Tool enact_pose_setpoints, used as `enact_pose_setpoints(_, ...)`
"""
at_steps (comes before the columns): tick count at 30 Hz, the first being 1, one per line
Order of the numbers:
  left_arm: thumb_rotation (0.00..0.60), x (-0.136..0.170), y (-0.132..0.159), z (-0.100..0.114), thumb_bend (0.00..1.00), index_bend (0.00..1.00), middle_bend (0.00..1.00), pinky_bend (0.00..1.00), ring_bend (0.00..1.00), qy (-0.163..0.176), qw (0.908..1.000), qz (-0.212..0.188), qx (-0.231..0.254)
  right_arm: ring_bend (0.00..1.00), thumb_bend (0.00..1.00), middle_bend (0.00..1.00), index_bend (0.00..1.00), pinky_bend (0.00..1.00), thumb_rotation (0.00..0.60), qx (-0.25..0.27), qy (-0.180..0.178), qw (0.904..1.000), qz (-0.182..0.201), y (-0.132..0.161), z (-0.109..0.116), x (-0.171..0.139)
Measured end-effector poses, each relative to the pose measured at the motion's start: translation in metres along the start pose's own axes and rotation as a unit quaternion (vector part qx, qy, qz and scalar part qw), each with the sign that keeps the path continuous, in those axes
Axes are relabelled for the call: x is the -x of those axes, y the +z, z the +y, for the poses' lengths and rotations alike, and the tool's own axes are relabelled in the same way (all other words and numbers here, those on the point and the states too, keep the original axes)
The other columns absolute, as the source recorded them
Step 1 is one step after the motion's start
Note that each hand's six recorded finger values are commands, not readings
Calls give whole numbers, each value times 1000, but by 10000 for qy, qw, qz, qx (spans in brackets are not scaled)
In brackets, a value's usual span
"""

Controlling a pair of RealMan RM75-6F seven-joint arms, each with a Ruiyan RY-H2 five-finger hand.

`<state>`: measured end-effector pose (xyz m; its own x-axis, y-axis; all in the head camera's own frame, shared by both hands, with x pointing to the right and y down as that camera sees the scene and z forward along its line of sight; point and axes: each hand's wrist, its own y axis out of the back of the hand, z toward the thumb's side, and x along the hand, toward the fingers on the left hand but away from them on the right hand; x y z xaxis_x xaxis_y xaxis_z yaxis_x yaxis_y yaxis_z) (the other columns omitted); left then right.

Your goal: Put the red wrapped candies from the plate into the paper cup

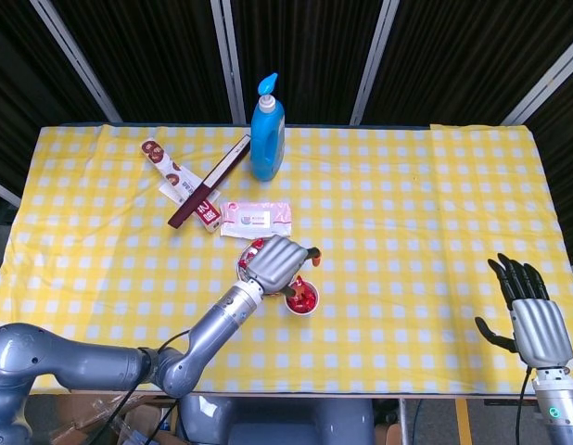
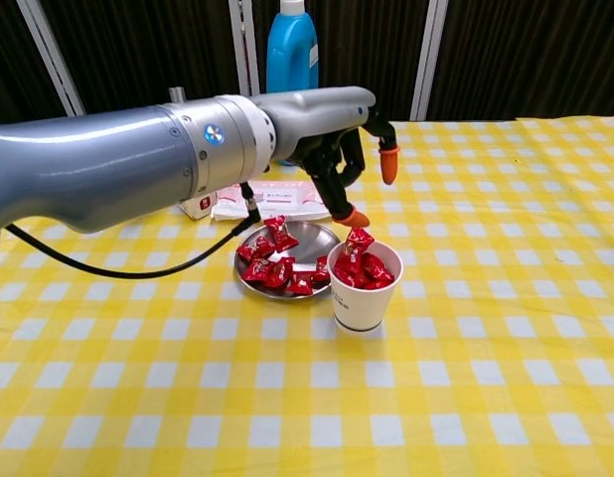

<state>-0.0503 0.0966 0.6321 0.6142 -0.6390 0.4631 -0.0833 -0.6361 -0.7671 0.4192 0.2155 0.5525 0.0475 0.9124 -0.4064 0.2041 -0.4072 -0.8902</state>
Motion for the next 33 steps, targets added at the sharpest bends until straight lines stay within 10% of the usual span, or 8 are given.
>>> enact_pose_setpoints(7,600,5,-42,10,239,375,826,943,890,160,9965,672,-469,0,356,0,0,0,600,-12,10,10000,-1,0,-1,0)
enact_pose_setpoints(15,600,9,-83,-15,219,365,819,943,890,-443,9839,1420,-988,0,356,0,0,0,600,1,23,10000,-24,0,-1,1)
enact_pose_setpoints(33,600,-8,-76,-65,220,408,831,943,891,-1091,9722,1430,-1501,0,357,0,0,0,600,74,41,10000,-25,0,0,1)
